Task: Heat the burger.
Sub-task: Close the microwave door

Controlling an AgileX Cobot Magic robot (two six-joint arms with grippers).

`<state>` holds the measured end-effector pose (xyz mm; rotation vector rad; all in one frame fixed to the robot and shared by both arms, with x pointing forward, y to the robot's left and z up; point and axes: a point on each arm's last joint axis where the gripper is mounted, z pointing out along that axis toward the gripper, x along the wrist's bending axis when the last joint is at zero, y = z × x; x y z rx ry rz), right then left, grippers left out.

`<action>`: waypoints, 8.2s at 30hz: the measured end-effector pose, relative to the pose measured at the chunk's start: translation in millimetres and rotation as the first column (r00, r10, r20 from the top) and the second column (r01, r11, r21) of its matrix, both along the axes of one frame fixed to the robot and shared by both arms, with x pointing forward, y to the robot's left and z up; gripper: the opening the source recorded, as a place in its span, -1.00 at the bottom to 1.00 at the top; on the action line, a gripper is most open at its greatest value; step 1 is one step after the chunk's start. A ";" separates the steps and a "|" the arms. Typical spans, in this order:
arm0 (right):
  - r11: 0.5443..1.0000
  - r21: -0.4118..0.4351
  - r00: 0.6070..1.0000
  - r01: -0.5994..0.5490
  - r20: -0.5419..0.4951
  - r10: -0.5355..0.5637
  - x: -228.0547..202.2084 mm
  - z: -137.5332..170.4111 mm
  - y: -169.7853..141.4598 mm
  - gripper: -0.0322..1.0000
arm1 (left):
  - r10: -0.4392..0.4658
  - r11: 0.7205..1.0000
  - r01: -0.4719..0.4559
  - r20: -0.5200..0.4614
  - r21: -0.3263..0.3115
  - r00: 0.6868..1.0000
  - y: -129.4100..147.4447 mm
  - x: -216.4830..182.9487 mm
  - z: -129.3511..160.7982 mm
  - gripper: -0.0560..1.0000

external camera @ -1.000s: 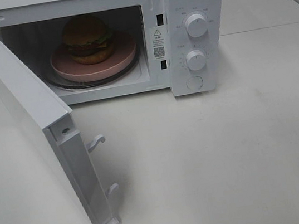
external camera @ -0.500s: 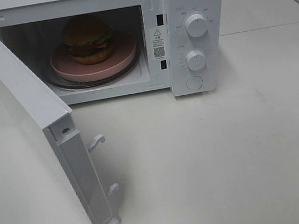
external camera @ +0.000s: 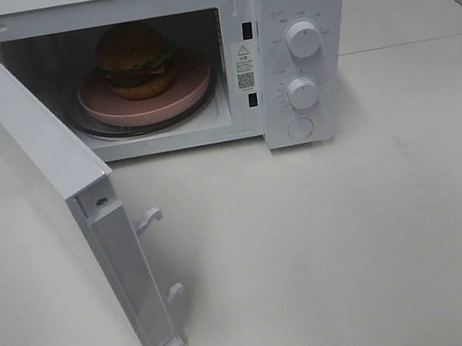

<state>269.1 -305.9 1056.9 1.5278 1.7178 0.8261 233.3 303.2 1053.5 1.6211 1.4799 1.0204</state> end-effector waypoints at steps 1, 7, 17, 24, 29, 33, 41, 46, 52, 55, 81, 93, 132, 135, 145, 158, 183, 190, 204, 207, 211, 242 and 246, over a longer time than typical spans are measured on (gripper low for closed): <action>1.000 0.011 0.999 0.015 0.031 -0.016 -5.6 0.7 -0.9 0.53 | 0.000 1.000 0.000 0.000 0.000 1.000 0.0 0.0 0.0 0.87; 0.997 0.024 0.990 0.068 0.123 -0.071 -21.3 2.1 -3.9 0.53 | 0.000 1.000 0.000 0.000 0.000 1.000 0.0 0.0 0.0 0.87; 0.990 0.039 0.972 0.133 0.190 -0.139 -34.4 1.4 -4.8 0.53 | 0.000 1.000 0.000 0.000 0.000 1.000 0.0 0.0 0.0 0.87; 0.990 0.039 0.972 0.133 0.190 -0.139 -34.4 1.4 -4.8 0.53 | 0.000 1.000 0.000 0.000 0.000 1.000 0.0 0.0 0.0 0.87; 0.990 0.040 0.972 0.133 0.190 -0.138 -34.4 1.4 -4.8 0.53 | 0.000 1.000 0.000 0.000 0.000 1.000 0.0 0.0 0.0 0.87; 0.990 0.040 0.972 0.133 0.190 -0.138 -34.4 1.4 -4.8 0.53 | 0.000 1.000 0.000 0.000 0.000 1.000 0.0 0.0 0.0 0.87; 0.990 0.040 0.972 0.133 0.190 -0.138 -34.4 1.4 -4.8 0.53 | 0.000 1.000 0.000 0.000 0.000 1.000 0.0 0.0 0.0 0.87; 0.990 0.040 0.972 0.133 0.190 -0.138 -34.4 1.4 -4.8 0.53 | 0.000 1.000 0.000 0.000 0.000 1.000 0.0 0.0 0.0 0.87; 0.990 0.040 0.972 0.133 0.190 -0.138 -34.4 1.4 -4.8 0.53 | 0.000 1.000 0.000 0.000 0.000 1.000 0.0 0.0 0.0 0.87; 0.990 0.040 0.972 0.133 0.190 -0.138 -34.4 1.4 -4.8 0.53 | 0.000 1.000 0.000 0.000 0.000 1.000 0.0 0.0 0.0 0.87; 0.990 0.041 0.972 0.133 0.189 -0.138 -34.5 1.3 -4.7 0.53 | 0.000 1.000 0.000 0.024 0.000 1.000 0.0 -1.1 4.5 0.87; 0.990 0.041 0.972 0.133 0.189 -0.138 -34.5 1.3 -4.7 0.53 | 0.006 1.000 -0.003 0.153 -0.018 0.988 -0.5 27.5 36.4 0.22; 0.990 0.040 0.973 0.133 0.187 -0.138 -34.2 0.7 -4.7 0.53 | -0.072 0.997 0.066 0.401 0.029 0.913 -7.6 170.5 -39.0 -0.89; 0.990 0.040 0.973 0.133 0.187 -0.138 -34.2 0.7 -4.7 0.53 | -0.075 0.997 0.071 0.370 0.025 0.926 -8.2 180.8 -49.8 -0.89; 0.990 0.040 0.973 0.133 0.187 -0.138 -34.2 0.7 -4.7 0.53 | -0.178 0.982 0.190 0.347 0.000 0.921 -19.4 205.9 -77.6 -0.89; 0.990 0.040 0.973 0.133 0.187 -0.138 -34.2 0.7 -4.7 0.53 | -0.310 0.937 0.344 0.320 -0.055 0.895 -34.5 235.7 -96.7 -0.89; 0.990 0.040 0.973 0.133 0.187 -0.138 -34.2 0.7 -4.7 0.53 | -0.425 0.871 0.481 0.338 -0.100 0.839 -89.4 281.5 -104.8 -0.89; 0.990 0.040 0.973 0.133 0.187 -0.138 -34.2 0.7 -4.7 0.53 | -0.449 0.850 0.516 0.365 -0.107 0.815 -116.0 301.6 -100.3 -0.89; 0.990 0.040 0.973 0.133 0.187 -0.138 -34.2 0.7 -4.7 0.53 | -0.486 0.825 0.552 0.343 -0.122 0.804 -159.7 328.3 -104.0 -0.89; 0.990 0.040 0.973 0.133 0.187 -0.138 -34.2 0.7 -4.7 0.53 | -0.495 0.817 0.563 0.350 -0.125 0.796 -168.6 331.9 -104.3 -0.89; 0.990 0.040 0.973 0.133 0.187 -0.138 -34.2 0.7 -4.7 0.53 | -0.526 0.795 0.596 0.357 -0.116 0.772 -182.4 334.1 -105.6 -0.89; 0.990 0.041 0.973 0.132 0.187 -0.137 -34.2 0.7 -4.6 0.53 | -0.639 0.700 0.708 0.360 -0.095 0.680 -271.5 364.5 -108.3 -0.89; 0.990 0.041 0.973 0.132 0.187 -0.137 -34.2 0.7 -4.6 0.53 | -0.645 0.691 0.715 0.357 -0.104 0.675 -277.2 363.2 -106.3 -0.89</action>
